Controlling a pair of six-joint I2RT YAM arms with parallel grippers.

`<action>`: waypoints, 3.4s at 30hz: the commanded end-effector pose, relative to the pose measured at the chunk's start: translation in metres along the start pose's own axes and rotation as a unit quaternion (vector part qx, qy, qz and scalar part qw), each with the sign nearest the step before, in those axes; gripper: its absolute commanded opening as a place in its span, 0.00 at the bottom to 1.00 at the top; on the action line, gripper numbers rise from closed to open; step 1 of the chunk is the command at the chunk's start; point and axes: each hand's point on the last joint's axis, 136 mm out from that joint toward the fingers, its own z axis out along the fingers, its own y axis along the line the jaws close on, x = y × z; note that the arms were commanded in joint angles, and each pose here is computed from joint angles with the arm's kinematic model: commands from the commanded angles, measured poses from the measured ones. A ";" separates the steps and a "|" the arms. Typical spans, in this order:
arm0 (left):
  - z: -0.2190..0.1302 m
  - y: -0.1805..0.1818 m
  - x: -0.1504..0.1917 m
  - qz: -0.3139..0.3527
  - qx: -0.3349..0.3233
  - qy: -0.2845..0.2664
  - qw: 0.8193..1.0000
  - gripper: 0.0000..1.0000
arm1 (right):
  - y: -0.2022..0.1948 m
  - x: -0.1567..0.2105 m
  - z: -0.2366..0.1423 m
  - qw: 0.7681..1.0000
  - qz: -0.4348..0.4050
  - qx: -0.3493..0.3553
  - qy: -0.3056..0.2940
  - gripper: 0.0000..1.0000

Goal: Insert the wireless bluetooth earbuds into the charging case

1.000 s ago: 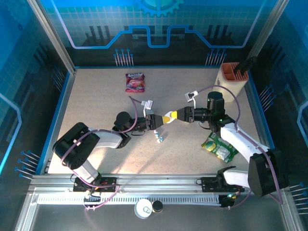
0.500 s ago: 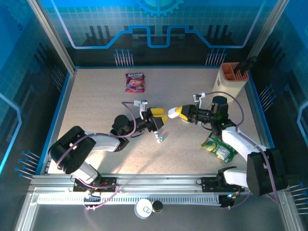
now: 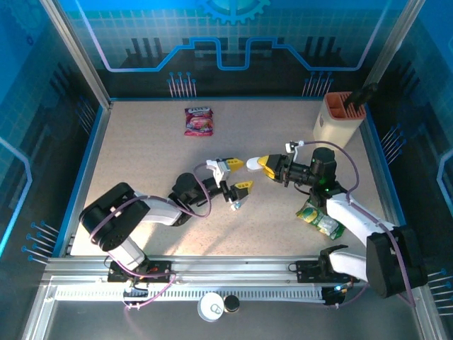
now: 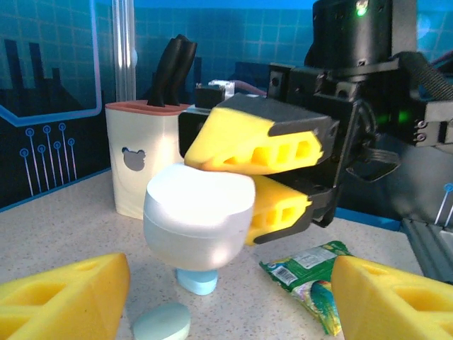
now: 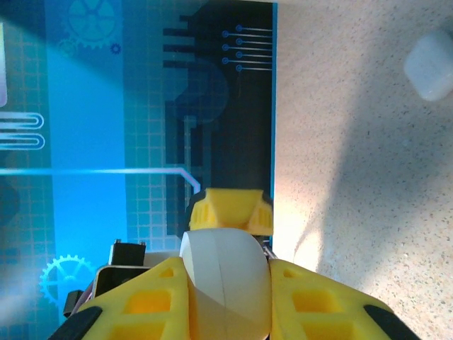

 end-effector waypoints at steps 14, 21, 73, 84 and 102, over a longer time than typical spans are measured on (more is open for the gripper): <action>0.031 -0.003 -0.020 0.033 0.042 -0.033 0.998 0.57 | 0.033 0.007 0.006 0.999 -0.012 -0.049 0.011 0.13; 0.032 -0.002 -0.018 0.036 0.043 -0.032 0.998 0.52 | 0.031 0.010 0.006 0.998 -0.010 -0.056 0.014 0.13; 0.034 0.003 -0.019 0.060 0.030 -0.035 0.997 0.42 | -0.004 0.007 0.010 1.000 0.015 -0.011 0.020 0.14; 0.031 0.002 -0.015 0.046 0.036 -0.029 0.998 0.28 | 0.002 0.004 0.008 1.000 -0.003 -0.017 0.015 0.39; -0.019 -0.026 -0.017 -0.069 0.074 -0.008 0.995 0.27 | 0.051 0.034 -0.036 0.817 -0.567 0.102 0.035 0.86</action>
